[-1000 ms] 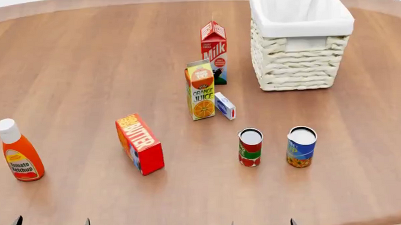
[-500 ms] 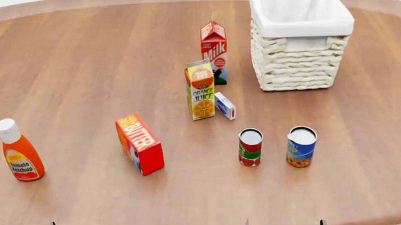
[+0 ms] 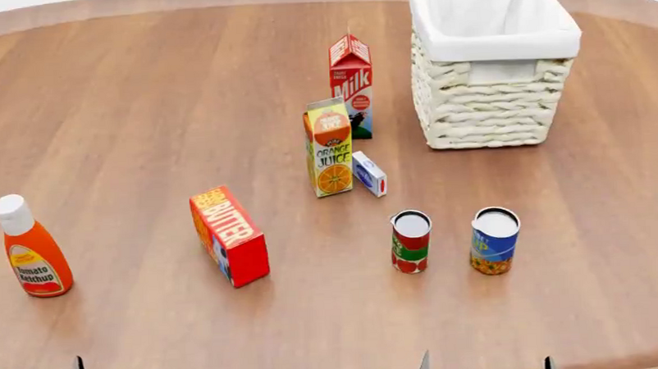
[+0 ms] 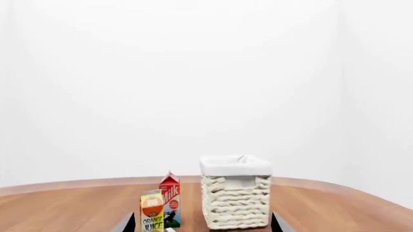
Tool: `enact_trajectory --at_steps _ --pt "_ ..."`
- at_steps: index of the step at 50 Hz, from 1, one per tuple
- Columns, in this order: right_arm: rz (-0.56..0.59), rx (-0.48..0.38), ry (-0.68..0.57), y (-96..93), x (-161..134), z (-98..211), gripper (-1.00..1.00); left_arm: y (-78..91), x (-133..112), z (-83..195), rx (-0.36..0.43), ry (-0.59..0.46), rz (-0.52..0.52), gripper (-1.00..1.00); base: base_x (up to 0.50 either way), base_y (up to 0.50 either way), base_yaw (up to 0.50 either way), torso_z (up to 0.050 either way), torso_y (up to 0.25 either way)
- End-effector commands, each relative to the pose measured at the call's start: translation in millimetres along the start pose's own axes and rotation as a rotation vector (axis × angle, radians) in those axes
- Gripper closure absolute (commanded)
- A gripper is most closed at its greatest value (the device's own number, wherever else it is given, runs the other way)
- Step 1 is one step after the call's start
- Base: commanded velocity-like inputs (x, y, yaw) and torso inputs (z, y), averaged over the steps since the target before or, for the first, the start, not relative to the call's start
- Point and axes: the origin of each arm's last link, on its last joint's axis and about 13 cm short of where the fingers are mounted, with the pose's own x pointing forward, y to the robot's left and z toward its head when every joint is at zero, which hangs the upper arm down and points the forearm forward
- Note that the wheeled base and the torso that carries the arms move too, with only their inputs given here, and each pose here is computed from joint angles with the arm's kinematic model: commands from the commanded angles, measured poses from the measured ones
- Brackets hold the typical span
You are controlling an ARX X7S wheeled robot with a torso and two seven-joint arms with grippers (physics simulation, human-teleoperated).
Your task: Pick up the alphabet soup, and put it in the basket.
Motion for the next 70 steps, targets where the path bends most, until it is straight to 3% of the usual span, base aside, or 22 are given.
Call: enact_trajectory --at_steps 1,17,70 --pt "-0.005 -0.018 0.014 0.4 2.1 -2.6 -1.0 0.8 1.1 -1.0 -0.009 0.012 -0.007 -1.0 0.0 0.0 0.0 0.0 0.0" --pt "-0.012 -0.026 0.023 -0.1 2.0 -2.8 -1.0 -2.7 -0.3 -2.8 -0.016 0.017 -0.027 -1.0 0.0 -0.02 0.0 0.0 0.0" --pt "-0.004 0.004 0.019 -0.1 1.3 -1.6 -1.0 -4.0 -1.8 -0.2 -0.027 -0.005 -0.04 -1.0 -0.01 -0.19 0.0 0.0 0.0"
